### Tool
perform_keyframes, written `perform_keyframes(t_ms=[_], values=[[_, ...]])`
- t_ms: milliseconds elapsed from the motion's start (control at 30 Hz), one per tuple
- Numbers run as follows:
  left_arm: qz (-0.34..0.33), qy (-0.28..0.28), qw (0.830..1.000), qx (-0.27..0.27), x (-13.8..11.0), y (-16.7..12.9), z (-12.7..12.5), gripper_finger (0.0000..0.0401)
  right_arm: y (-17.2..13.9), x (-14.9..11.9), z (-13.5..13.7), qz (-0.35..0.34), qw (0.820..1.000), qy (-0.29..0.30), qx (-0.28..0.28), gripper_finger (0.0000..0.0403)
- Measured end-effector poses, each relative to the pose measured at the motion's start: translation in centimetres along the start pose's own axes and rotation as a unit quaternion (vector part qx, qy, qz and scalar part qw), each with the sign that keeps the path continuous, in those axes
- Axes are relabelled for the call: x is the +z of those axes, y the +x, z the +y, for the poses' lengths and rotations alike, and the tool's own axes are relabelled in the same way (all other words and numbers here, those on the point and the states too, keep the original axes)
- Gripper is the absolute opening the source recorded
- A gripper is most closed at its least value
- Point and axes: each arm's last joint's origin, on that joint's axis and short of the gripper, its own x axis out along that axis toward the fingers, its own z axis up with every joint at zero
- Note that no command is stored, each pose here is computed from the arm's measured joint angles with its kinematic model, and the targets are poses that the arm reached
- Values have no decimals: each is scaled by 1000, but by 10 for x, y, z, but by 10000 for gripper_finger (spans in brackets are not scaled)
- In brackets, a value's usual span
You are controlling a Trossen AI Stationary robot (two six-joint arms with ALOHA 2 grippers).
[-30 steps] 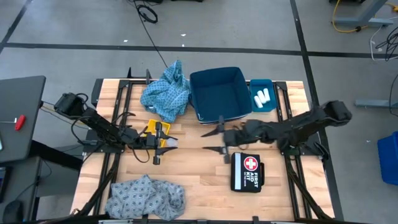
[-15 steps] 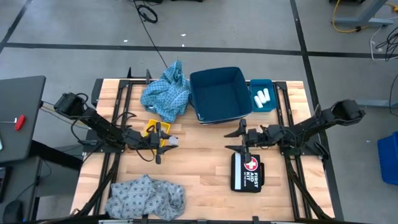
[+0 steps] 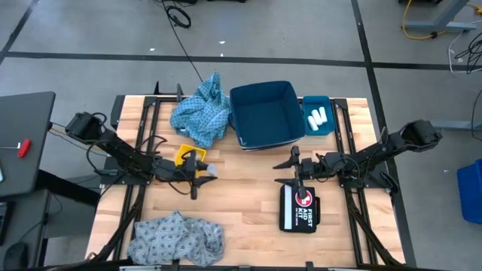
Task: Pick & place medical supplies in basket/bin
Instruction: Put the transparent pill bottle into the yellow bin
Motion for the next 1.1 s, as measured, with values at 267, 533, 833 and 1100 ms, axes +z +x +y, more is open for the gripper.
perform_keyframes(t_ms=[267, 533, 833, 1100], values=[[27, 74, 994, -81, 20, 10, -14, 154, 0, -1, 1, 2, 1000, -4, 19, 210], [52, 84, 992, -73, 37, -14, 3, 154, 0, -1, 1, 4, 1000, -3, 25, 210], [107, 58, 993, 11, 37, -29, 24, 153, 0, -1, 2, 6, 1000, -8, 29, 210], [174, 2, 979, 101, 21, -34, 36, 153, 0, -3, 2, 16, 999, -9, 29, 210]])
